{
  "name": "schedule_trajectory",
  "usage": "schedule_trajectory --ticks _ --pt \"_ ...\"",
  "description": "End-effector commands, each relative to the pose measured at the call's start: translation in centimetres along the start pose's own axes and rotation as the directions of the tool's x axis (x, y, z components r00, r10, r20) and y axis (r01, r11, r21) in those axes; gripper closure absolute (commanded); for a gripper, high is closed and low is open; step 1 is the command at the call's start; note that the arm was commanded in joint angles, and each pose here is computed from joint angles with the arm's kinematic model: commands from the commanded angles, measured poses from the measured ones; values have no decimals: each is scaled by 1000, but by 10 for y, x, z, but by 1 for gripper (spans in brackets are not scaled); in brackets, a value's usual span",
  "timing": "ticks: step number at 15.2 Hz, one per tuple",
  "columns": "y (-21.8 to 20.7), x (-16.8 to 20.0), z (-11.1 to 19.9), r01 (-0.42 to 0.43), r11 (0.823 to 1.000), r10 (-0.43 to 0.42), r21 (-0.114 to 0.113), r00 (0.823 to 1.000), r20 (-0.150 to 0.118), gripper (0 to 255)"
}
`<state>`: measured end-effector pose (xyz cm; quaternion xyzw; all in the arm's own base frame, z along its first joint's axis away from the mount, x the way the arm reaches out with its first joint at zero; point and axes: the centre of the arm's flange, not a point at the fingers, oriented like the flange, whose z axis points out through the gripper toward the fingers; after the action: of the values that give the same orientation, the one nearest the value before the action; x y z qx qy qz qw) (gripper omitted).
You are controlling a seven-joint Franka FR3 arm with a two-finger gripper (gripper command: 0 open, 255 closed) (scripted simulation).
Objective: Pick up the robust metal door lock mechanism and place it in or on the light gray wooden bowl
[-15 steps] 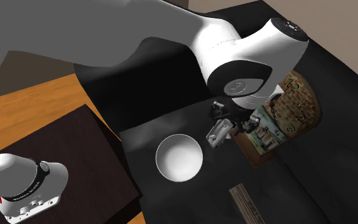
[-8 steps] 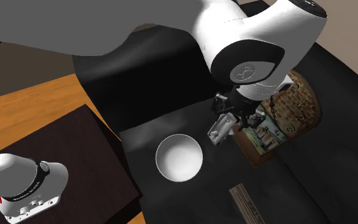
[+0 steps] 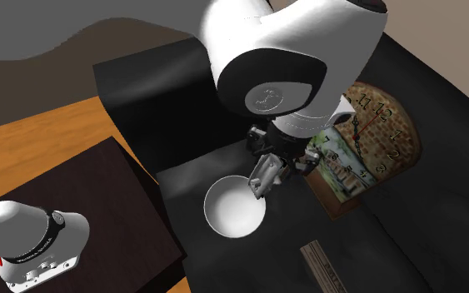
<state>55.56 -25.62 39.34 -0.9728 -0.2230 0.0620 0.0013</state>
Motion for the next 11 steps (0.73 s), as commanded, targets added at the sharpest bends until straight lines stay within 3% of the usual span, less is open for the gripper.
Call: schedule_trajectory --ticks 1,6,11 --pt "-18 -19 -4 1 1000 -1 0 1000 -1 255" --pt "-61 -68 -14 1 1000 -1 0 1000 -1 255" --pt "-60 -65 12 1 1000 -1 0 1000 -1 255"
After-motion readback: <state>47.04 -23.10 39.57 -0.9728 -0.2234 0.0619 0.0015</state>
